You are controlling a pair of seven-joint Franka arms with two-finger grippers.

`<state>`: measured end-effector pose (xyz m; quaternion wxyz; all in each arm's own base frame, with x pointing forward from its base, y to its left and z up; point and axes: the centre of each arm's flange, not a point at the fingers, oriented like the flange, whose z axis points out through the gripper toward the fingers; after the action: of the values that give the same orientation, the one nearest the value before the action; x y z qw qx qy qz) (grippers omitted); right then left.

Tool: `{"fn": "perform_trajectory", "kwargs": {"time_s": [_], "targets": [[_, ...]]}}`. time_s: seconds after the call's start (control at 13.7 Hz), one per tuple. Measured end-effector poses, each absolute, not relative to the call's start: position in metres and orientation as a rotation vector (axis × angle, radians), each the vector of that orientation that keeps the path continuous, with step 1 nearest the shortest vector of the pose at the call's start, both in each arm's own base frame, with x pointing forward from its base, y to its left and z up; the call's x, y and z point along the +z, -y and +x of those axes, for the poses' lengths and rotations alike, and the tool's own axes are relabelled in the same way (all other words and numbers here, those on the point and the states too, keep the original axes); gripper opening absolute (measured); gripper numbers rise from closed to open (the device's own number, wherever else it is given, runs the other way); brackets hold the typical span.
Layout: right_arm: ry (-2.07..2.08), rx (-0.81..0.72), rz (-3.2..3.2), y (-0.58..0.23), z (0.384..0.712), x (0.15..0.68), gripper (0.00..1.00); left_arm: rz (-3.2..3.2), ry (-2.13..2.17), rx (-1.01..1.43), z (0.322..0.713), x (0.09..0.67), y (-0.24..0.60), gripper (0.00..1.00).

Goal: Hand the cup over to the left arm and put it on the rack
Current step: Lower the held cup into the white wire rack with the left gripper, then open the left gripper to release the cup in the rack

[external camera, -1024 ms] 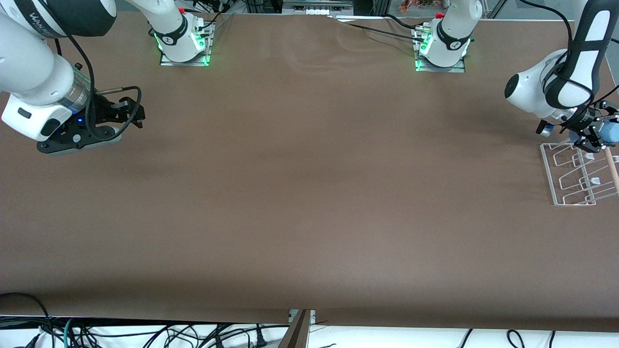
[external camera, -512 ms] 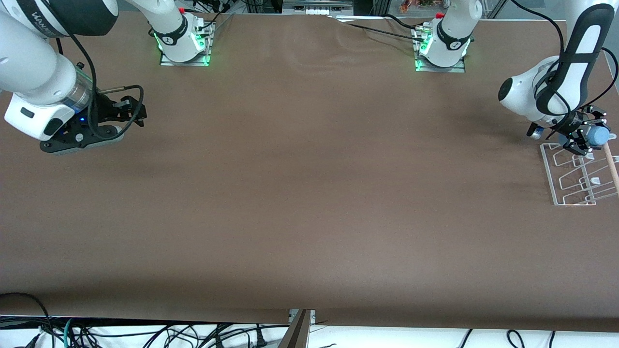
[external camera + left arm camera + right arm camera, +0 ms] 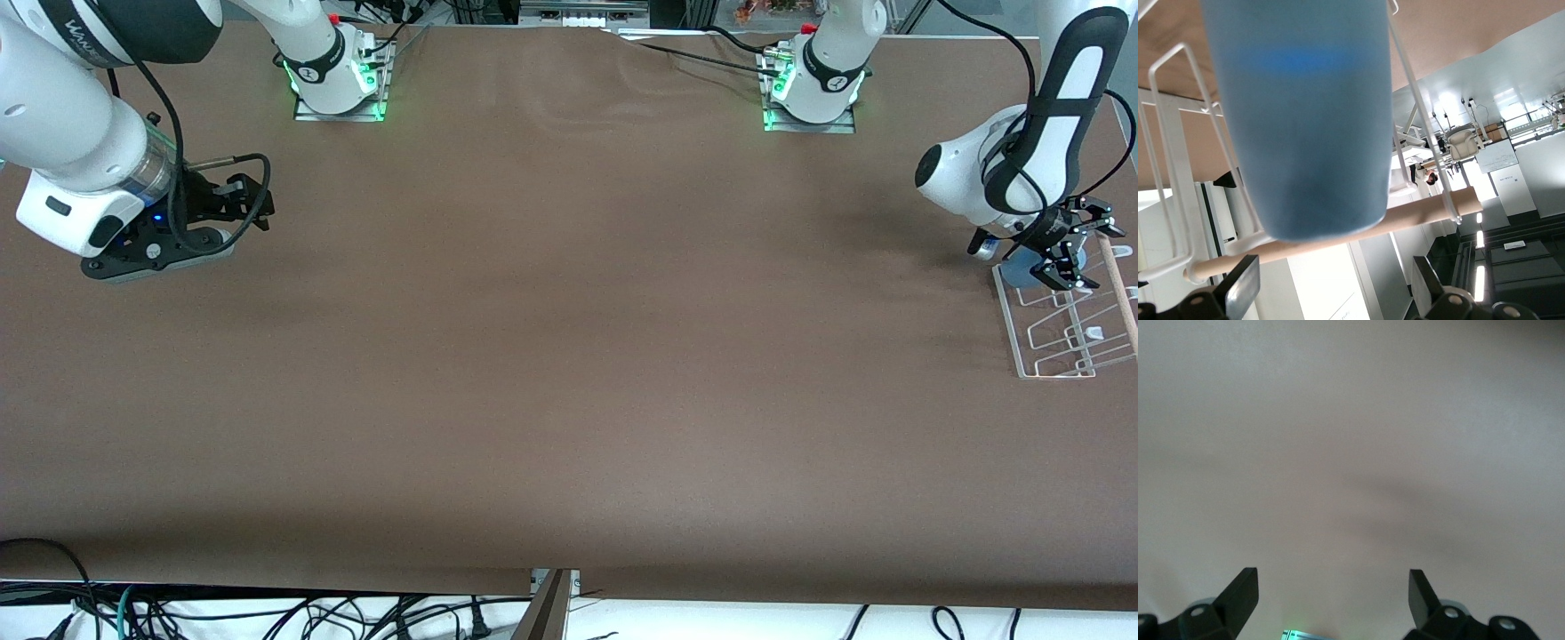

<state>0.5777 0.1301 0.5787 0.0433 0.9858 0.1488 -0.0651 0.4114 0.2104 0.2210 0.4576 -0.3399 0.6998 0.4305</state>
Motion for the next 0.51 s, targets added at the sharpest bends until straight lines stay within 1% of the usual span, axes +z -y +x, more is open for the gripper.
{"fn": "perform_trajectory", "kwargs": {"time_s": [0.51], "targets": [[-0.455, -0.213, 3.013, -0.130, 0.577, 0.578, 1.00, -1.096, -1.605, 0.993, 0.434, 0.263, -0.192, 1.00]]}}
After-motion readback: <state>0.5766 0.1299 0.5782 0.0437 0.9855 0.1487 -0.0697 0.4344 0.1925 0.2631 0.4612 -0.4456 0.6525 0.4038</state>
